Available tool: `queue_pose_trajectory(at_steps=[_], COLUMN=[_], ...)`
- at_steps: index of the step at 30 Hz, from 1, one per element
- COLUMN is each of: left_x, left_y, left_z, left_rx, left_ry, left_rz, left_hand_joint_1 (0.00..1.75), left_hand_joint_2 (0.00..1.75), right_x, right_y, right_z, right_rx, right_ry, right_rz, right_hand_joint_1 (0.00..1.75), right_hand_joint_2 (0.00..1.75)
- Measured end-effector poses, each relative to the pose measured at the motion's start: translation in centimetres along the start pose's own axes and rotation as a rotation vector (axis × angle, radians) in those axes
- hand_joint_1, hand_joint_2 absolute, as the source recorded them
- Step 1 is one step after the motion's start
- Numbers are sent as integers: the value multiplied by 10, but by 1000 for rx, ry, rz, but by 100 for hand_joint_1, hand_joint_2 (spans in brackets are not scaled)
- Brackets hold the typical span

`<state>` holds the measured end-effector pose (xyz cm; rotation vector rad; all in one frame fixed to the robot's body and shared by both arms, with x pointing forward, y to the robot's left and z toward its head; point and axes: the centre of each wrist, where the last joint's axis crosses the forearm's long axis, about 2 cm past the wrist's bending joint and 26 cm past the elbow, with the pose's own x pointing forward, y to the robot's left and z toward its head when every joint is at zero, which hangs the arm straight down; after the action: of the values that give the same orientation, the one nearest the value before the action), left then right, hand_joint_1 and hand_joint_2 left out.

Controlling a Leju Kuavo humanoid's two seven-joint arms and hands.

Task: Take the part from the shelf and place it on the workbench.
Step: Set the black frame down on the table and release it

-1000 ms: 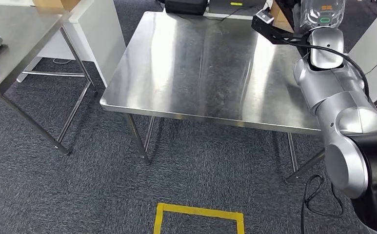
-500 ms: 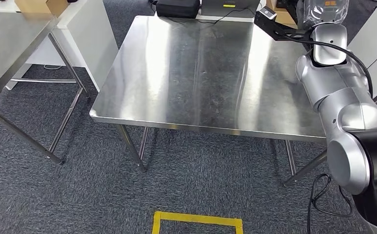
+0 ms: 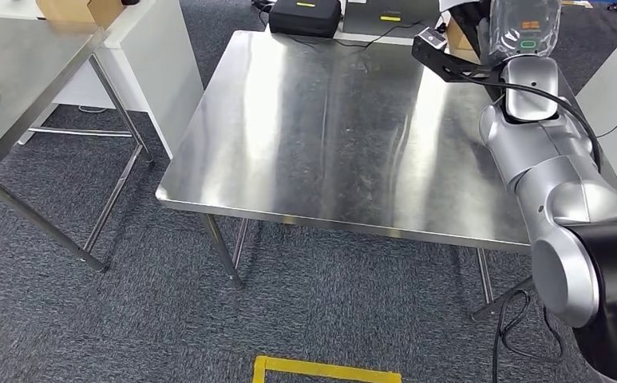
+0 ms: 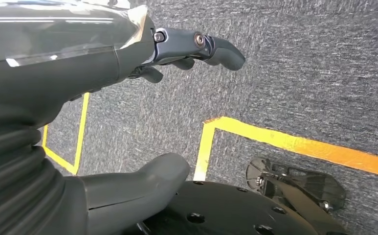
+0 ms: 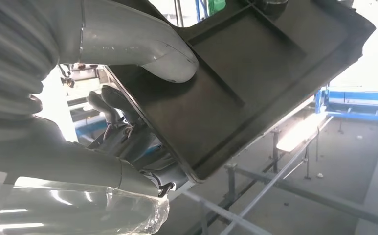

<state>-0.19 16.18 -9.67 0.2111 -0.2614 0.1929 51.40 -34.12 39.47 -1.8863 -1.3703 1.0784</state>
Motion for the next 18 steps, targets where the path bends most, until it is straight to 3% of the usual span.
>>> queue_pose_trajectory(at_steps=[18], left_x=[-1], left_y=[0], left_z=[1], left_rx=[14], left_ry=[8], left_rz=[3], left_hand_joint_1=[0], left_hand_joint_2=[175], right_x=[11], right_y=[-1], right_z=[1], right_rx=[2], right_ry=[-14], right_rz=[-14], right_hand_joint_1=[175], right_hand_joint_2=[175])
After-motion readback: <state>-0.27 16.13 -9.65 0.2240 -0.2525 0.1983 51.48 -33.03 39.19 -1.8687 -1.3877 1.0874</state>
